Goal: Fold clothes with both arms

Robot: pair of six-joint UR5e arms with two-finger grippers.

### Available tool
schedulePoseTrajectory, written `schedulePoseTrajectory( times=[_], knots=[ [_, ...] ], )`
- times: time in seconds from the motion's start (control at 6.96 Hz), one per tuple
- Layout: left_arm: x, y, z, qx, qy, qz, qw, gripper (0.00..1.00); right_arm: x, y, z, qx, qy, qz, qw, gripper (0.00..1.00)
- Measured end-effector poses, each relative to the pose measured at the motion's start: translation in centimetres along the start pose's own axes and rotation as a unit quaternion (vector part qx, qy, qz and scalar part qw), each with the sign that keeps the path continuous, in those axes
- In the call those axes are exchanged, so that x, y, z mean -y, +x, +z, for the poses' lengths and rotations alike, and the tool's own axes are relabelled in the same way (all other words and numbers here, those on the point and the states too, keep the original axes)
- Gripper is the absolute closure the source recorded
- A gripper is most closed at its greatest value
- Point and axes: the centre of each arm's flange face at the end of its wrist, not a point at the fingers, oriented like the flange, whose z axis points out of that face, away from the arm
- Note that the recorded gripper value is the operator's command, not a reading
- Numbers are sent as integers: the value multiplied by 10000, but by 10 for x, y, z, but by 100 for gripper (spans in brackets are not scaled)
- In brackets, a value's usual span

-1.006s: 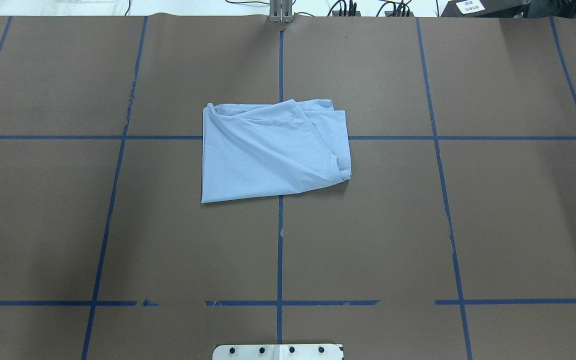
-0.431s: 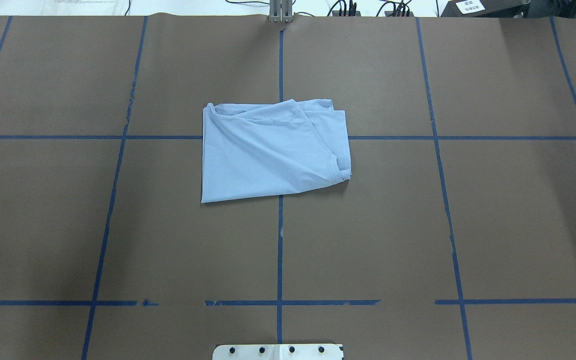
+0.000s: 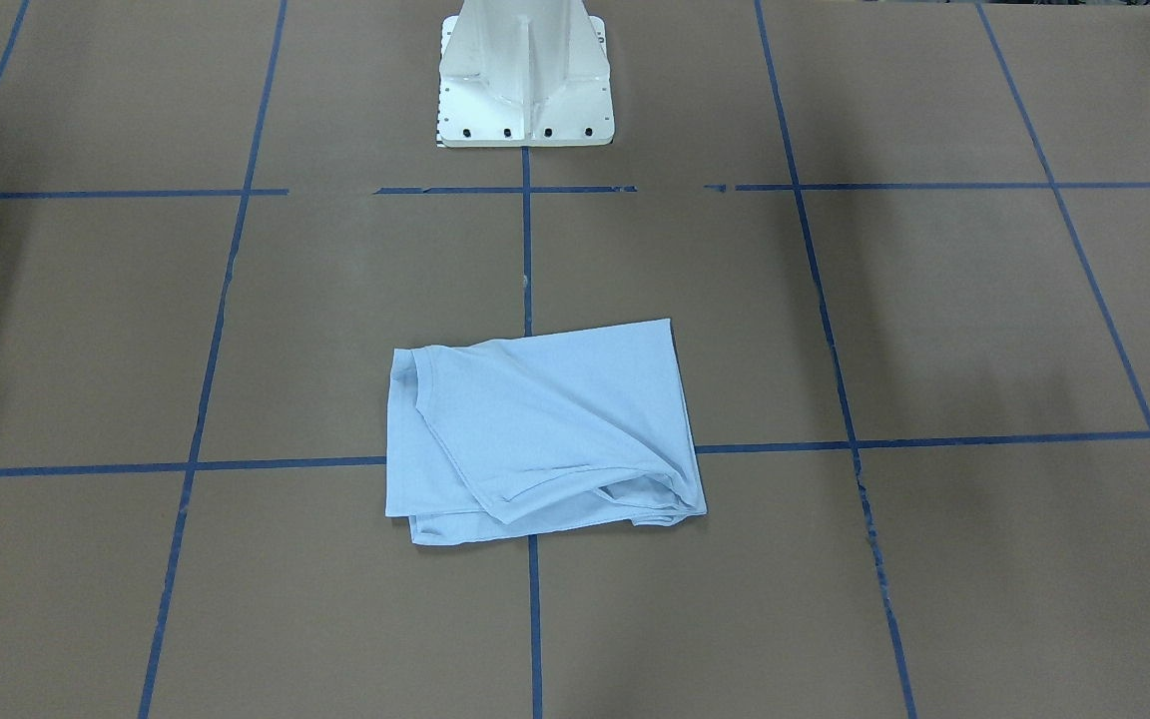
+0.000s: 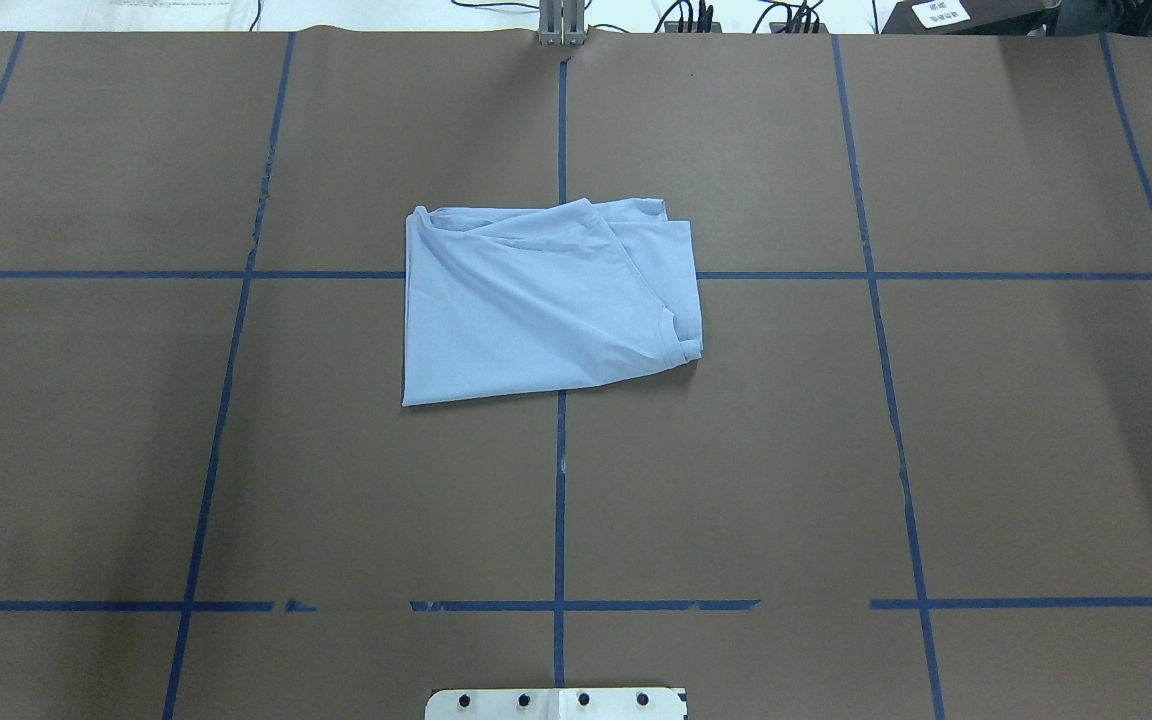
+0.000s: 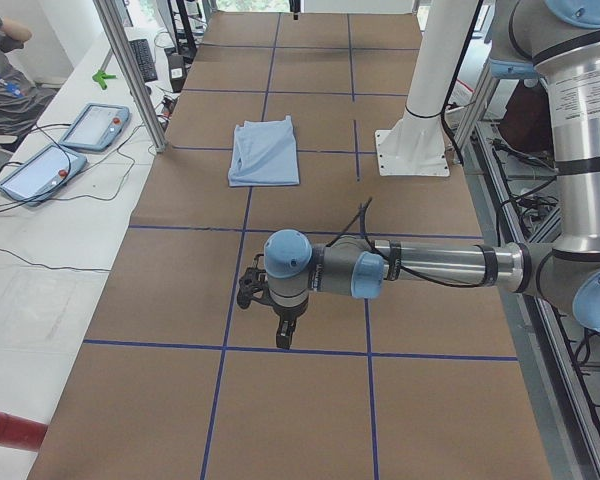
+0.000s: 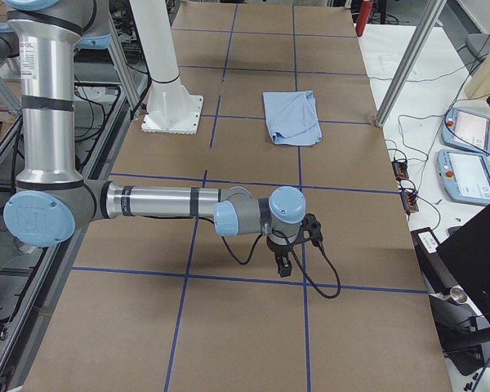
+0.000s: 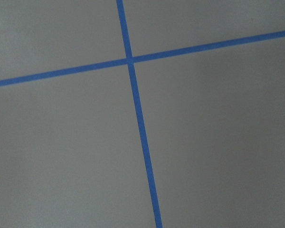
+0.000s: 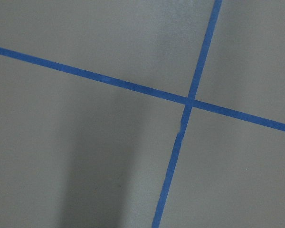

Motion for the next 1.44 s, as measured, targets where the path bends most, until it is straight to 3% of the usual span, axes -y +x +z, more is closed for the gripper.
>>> schedulePoseTrajectory(
  times=[0.72, 1.44],
  knots=[
    [-4, -10, -7, 16, 6, -202, 9998, 0, -10, 23, -17, -217, 42, 324, 9992, 0],
    [-2, -12, -11, 26, 62, -202, 9998, 0, -42, 43, -18, -216, 38, 532, 9983, 0]
  ],
)
